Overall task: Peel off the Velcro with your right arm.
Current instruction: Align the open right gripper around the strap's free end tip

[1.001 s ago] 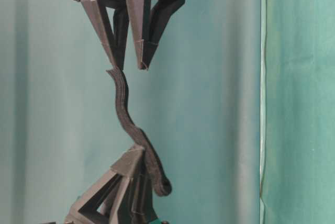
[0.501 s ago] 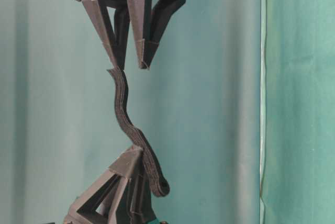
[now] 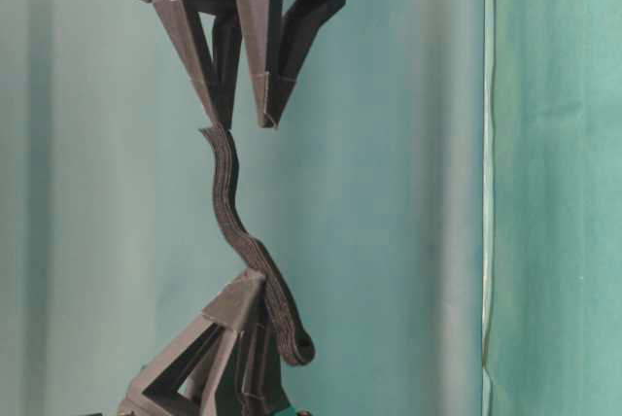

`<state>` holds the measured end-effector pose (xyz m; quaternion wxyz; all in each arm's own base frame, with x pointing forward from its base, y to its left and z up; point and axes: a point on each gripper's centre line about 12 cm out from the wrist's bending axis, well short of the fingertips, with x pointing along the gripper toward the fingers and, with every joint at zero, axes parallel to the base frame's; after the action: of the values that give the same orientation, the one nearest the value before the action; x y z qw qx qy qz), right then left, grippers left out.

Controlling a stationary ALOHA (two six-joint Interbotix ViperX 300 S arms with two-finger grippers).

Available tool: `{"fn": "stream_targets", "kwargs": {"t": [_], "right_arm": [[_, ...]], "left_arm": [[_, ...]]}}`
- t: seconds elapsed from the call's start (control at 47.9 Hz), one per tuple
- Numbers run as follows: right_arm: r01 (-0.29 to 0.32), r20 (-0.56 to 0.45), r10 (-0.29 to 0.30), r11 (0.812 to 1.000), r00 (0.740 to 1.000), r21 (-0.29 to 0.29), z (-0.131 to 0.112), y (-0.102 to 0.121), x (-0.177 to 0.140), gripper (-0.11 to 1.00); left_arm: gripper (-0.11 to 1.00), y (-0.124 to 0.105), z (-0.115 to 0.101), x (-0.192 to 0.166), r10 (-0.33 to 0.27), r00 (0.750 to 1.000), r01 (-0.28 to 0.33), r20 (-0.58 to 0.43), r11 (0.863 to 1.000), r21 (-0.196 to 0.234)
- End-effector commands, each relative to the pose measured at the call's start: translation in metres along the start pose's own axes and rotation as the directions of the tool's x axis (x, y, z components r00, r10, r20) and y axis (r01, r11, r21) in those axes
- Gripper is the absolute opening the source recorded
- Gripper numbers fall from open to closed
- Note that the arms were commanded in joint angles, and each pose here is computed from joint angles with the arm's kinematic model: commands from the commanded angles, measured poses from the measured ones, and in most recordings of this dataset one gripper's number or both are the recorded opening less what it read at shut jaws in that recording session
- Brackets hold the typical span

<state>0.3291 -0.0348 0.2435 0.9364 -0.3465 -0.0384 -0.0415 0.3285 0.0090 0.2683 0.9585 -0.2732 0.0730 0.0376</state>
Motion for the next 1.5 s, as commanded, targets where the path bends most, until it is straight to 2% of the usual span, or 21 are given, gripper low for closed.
{"fn": "stream_targets", "kwargs": {"t": [0.0, 0.146, 0.375, 1.481], "right_arm": [[0.01, 0.023, -0.01, 1.0, 1.0, 0.001, 0.0058, -0.0022, 0.0012, 0.09], [0.008, 0.021, -0.008, 1.0, 1.0, 0.001, 0.005, -0.0015, 0.0015, 0.08], [0.006, 0.017, -0.006, 1.0, 1.0, 0.002, 0.0039, -0.0008, 0.0022, 0.0], [0.004, 0.015, -0.004, 1.0, 1.0, 0.002, 0.0032, -0.0001, 0.002, -0.05]], "left_arm": [[0.1, -0.0038, 0.0102, -0.0007, -0.014, 0.999, 0.014, 0.035, 1.0, -0.002], [0.1, -0.0041, 0.0107, -0.0006, -0.014, 0.999, 0.014, 0.036, 1.0, -0.002], [0.1, -0.0042, 0.0109, -0.0002, -0.014, 0.999, 0.014, 0.036, 1.0, -0.002], [0.1, -0.0049, 0.0119, 0.0001, -0.016, 0.999, 0.016, 0.039, 1.0, -0.002]]}}
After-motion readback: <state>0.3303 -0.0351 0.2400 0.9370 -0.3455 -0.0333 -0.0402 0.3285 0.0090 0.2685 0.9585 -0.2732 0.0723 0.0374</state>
